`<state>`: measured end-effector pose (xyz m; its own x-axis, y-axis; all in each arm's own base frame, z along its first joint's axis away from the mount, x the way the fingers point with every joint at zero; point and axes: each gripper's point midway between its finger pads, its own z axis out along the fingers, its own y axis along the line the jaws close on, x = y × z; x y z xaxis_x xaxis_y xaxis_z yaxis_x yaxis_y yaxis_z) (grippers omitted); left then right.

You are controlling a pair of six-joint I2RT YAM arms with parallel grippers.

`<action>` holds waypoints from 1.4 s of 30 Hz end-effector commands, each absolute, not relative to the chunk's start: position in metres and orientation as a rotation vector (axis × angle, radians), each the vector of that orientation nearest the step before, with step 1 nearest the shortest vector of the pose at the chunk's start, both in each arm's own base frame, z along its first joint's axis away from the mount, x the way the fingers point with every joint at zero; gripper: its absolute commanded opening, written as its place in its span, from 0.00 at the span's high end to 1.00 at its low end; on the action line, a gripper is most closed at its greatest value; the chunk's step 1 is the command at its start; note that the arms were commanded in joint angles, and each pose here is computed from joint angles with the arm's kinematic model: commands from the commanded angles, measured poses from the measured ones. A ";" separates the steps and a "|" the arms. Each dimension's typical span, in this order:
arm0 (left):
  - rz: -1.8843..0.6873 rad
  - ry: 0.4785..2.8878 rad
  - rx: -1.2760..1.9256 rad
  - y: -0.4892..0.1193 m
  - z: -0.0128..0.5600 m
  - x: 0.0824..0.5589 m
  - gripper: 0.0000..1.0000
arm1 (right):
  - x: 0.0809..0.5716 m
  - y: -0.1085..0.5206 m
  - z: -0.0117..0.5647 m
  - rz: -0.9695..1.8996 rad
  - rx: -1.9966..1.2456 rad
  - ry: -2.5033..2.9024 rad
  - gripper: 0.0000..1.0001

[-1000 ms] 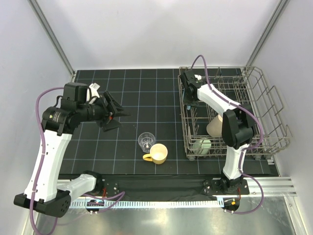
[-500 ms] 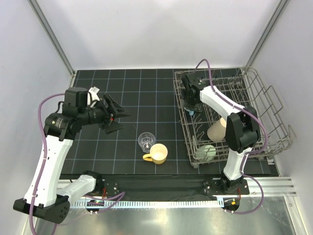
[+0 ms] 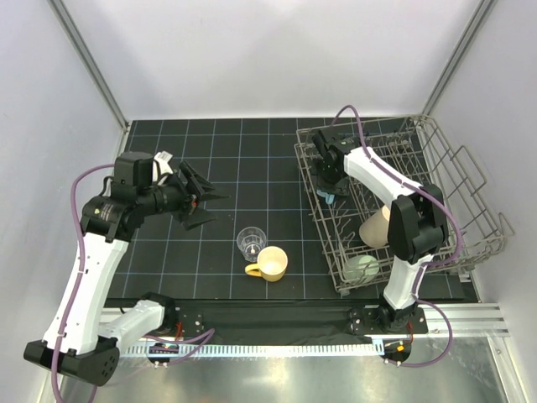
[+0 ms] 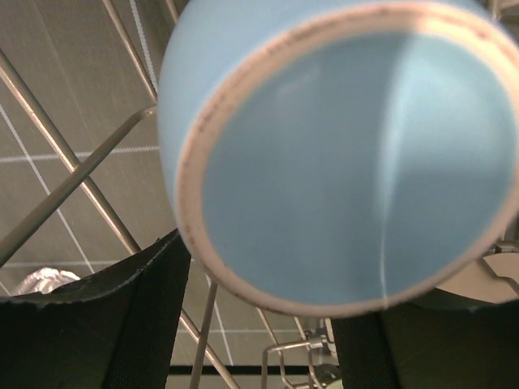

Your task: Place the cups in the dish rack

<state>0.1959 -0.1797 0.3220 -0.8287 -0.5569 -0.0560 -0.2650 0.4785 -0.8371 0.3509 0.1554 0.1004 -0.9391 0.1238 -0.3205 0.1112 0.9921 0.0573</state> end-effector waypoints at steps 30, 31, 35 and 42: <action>-1.344 2.369 -0.628 -0.189 0.332 0.213 0.31 | 0.399 0.200 0.197 0.685 0.284 2.715 0.25; -1.340 2.369 -0.623 -0.189 0.332 0.214 0.31 | 0.399 0.199 0.200 0.682 0.277 2.699 0.25; -1.334 2.382 -0.608 -0.190 0.332 0.216 0.31 | 0.407 0.193 0.221 0.641 0.223 2.603 0.25; -1.308 2.408 -0.575 -0.191 0.331 0.223 0.32 | 0.400 0.186 0.232 0.577 0.133 2.592 0.25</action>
<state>0.2216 -0.1881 0.3142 -0.8430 -0.5357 -0.0497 -0.2630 0.4911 -0.8305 0.3979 0.1909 0.1985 -0.9205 0.2224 -0.3211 0.0621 0.8949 0.4419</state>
